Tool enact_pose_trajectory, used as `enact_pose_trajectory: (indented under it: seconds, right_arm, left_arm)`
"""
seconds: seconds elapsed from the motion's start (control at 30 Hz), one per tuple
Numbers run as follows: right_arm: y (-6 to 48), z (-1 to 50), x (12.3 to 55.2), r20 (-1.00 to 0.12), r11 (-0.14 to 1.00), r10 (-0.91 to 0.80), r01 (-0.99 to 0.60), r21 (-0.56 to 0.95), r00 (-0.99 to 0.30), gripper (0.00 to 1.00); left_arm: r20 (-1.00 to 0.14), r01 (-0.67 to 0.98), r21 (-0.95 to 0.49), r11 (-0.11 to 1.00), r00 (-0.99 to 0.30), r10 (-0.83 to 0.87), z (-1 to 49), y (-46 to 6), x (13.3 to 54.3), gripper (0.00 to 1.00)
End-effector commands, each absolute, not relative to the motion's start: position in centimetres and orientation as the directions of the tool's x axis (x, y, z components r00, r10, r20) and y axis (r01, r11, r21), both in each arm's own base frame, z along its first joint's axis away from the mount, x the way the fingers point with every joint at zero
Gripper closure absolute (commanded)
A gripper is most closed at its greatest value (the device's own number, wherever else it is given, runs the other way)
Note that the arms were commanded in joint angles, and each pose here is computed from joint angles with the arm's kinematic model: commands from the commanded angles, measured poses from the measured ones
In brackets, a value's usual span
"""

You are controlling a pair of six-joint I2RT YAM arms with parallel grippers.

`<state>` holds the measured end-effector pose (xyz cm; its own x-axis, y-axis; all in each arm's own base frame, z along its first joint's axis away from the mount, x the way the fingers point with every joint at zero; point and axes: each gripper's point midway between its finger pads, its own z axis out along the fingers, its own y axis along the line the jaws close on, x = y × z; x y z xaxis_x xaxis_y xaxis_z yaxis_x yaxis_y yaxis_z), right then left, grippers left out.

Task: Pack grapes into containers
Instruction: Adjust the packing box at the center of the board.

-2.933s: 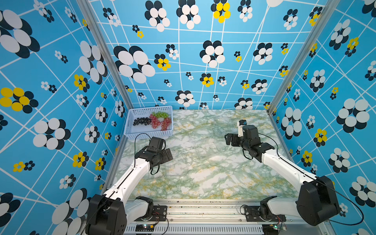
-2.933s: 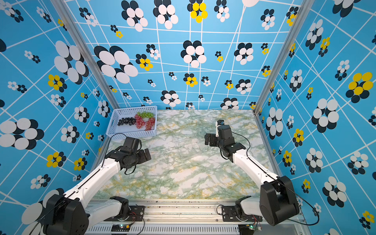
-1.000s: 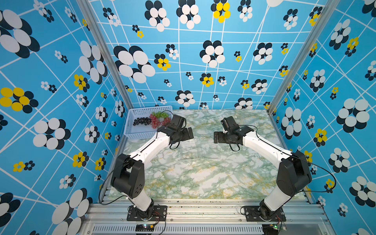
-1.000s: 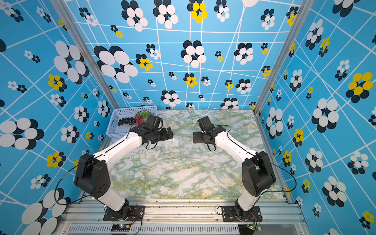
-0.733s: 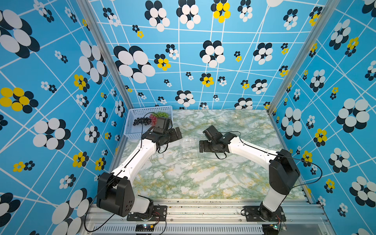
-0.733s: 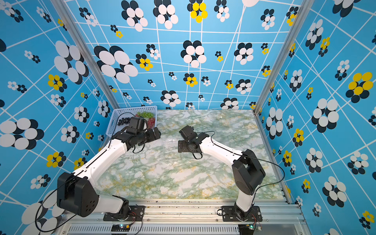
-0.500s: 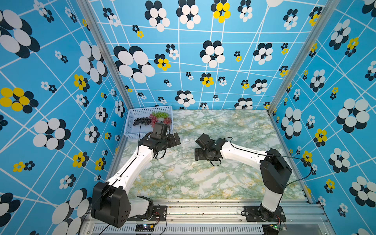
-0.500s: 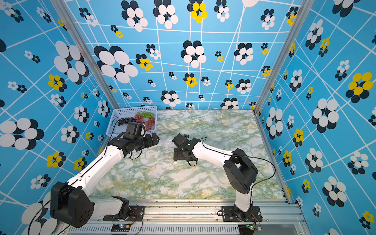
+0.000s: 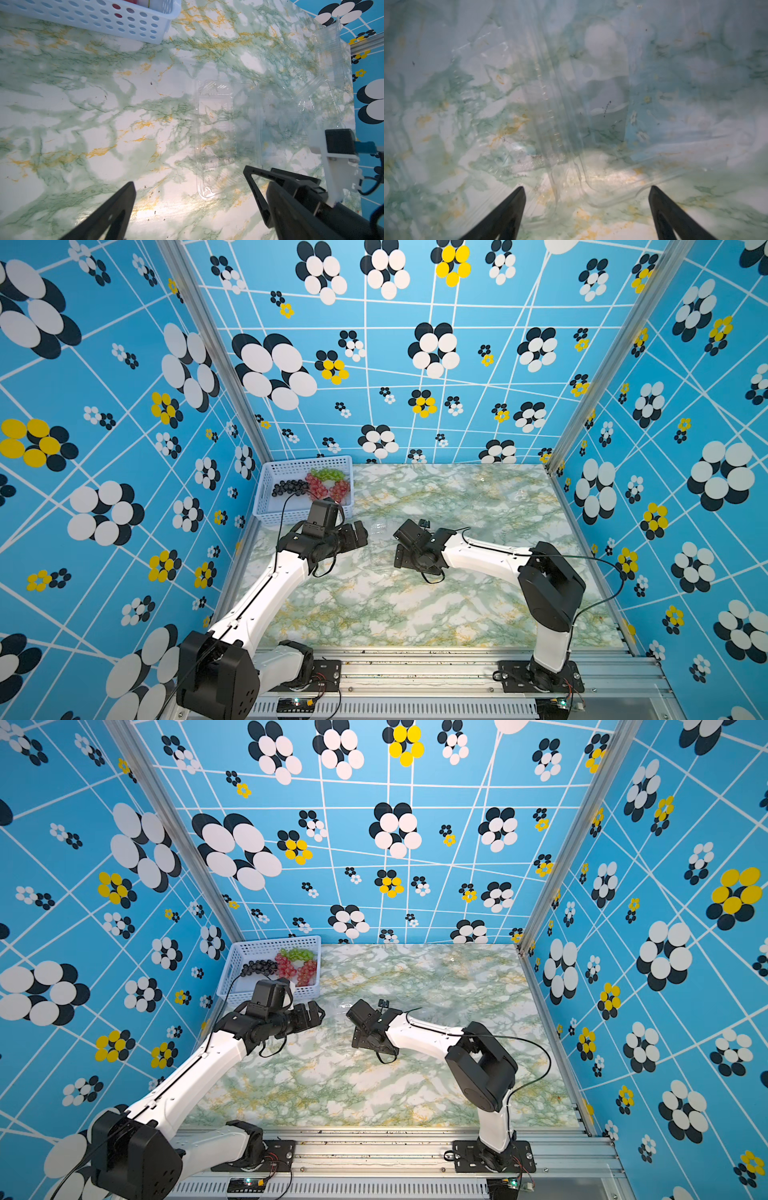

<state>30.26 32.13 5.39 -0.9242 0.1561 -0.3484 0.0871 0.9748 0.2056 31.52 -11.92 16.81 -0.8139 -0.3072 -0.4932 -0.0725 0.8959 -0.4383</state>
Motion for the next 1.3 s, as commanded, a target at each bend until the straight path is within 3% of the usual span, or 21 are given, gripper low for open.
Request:
enact_pose_trajectory:
  seconds: [0.0,0.2,0.37,0.73,0.97,1.27]
  right_arm:
    - [32.4,4.7,31.8,-0.357,0.973,0.193,0.132,0.188,-0.914,0.09]
    - [31.5,4.5,33.7,-0.386,0.975,0.207,0.157,0.157,-0.899,0.16]
    - [31.1,5.7,36.1,-0.435,0.985,0.167,0.126,0.122,-0.885,0.27]
    - [31.8,10.0,43.7,-0.531,0.996,-0.065,-0.025,-0.082,-0.845,0.25]
    - [30.2,12.3,40.3,-0.526,0.999,-0.041,-0.046,-0.003,-0.849,0.24]
    - [29.3,7.1,33.2,-0.413,0.996,-0.053,-0.078,0.045,-0.909,0.26]
  left_arm:
    - [-0.508,-0.041,-0.465,0.884,-0.805,-0.305,17.5,-12.2,31.2,0.00]
    - [-0.516,-0.024,-0.489,0.872,-0.798,-0.312,18.3,-12.4,30.6,0.00]
    - [-0.508,-0.022,-0.496,0.868,-0.804,-0.310,18.0,-12.5,30.2,0.00]
    - [-0.483,-0.033,-0.508,0.861,-0.817,-0.316,17.7,-12.7,29.7,0.00]
    - [-0.498,-0.039,-0.485,0.874,-0.809,-0.313,17.7,-12.1,29.7,0.01]
    - [-0.479,-0.049,-0.503,0.863,-0.815,-0.326,16.9,-12.6,30.4,0.01]
